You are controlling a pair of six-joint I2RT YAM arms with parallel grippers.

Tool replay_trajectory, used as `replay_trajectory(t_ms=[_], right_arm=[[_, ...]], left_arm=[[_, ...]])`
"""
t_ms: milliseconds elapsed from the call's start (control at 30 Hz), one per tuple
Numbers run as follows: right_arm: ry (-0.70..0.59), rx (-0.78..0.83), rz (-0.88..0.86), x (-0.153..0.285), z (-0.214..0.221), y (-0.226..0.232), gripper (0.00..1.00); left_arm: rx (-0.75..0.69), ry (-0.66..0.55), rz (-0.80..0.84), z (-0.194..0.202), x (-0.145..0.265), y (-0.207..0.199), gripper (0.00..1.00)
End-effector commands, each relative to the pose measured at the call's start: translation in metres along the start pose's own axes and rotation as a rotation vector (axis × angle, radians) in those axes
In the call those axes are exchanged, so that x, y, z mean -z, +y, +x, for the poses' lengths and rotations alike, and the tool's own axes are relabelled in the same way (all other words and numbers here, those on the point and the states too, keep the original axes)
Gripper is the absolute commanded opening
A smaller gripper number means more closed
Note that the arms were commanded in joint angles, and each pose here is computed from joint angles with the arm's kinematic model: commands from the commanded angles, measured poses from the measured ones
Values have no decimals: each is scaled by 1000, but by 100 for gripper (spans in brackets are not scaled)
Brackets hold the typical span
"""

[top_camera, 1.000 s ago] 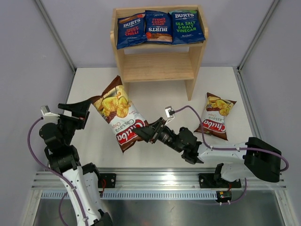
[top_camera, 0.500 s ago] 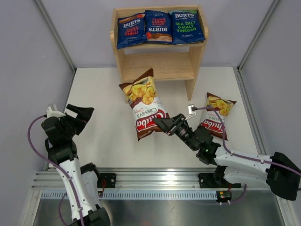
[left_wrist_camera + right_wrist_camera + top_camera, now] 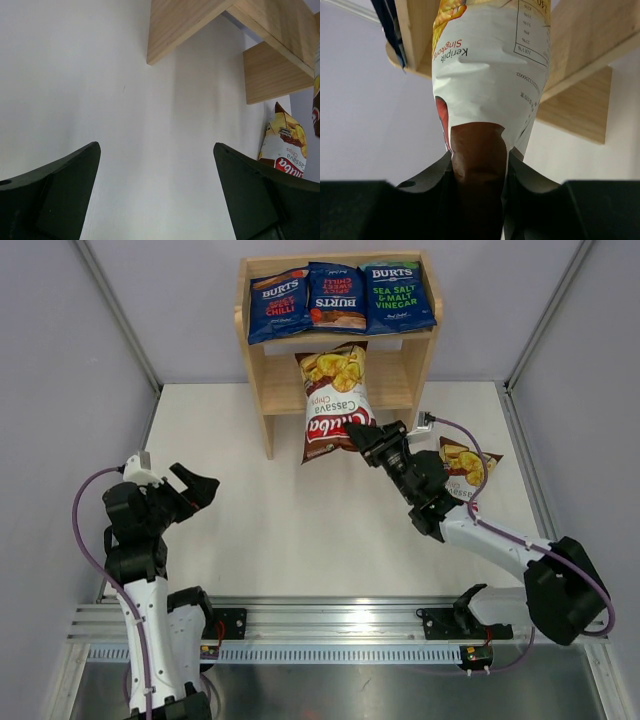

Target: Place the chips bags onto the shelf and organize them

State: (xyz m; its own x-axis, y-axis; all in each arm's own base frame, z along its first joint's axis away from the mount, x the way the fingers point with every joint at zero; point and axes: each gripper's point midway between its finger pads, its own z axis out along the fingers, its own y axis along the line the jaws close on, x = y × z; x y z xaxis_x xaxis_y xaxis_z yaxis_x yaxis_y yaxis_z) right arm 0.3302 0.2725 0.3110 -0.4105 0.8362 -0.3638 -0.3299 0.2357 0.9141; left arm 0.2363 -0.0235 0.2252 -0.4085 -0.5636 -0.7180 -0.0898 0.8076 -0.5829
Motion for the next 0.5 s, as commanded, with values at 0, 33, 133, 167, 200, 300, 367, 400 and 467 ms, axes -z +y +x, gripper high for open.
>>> replay_trajectory(t_ms=[0, 33, 133, 167, 200, 300, 367, 400, 467], right_arm=[[-61, -86, -92, -31, -30, 39, 6], [-70, -88, -102, -37, -32, 40, 6], [-70, -76, -71, -63, -31, 34, 6], [-66, -78, -43, -73, -26, 21, 6], [-67, -95, -61, -82, -27, 29, 5], [-62, -129, -45, -102, -18, 20, 4], [-68, -130, -22, -113, -4, 10, 4], [-74, -141, -22, -119, -4, 13, 4], [-102, -172, 17, -125, 6, 0, 4]], left_arm=[[-78, -63, 12, -12, 3, -4, 99], [-78, -65, 13, -12, 3, -5, 99], [-85, -62, 31, -10, 4, -8, 99], [-87, -64, 35, -10, 5, -9, 99], [-90, -65, 39, -9, 6, -10, 99], [-95, -70, 48, -9, 7, -12, 99], [-97, -71, 52, -8, 8, -13, 99], [-98, -71, 58, -8, 8, -15, 99], [-100, -67, 63, -8, 8, -16, 99]])
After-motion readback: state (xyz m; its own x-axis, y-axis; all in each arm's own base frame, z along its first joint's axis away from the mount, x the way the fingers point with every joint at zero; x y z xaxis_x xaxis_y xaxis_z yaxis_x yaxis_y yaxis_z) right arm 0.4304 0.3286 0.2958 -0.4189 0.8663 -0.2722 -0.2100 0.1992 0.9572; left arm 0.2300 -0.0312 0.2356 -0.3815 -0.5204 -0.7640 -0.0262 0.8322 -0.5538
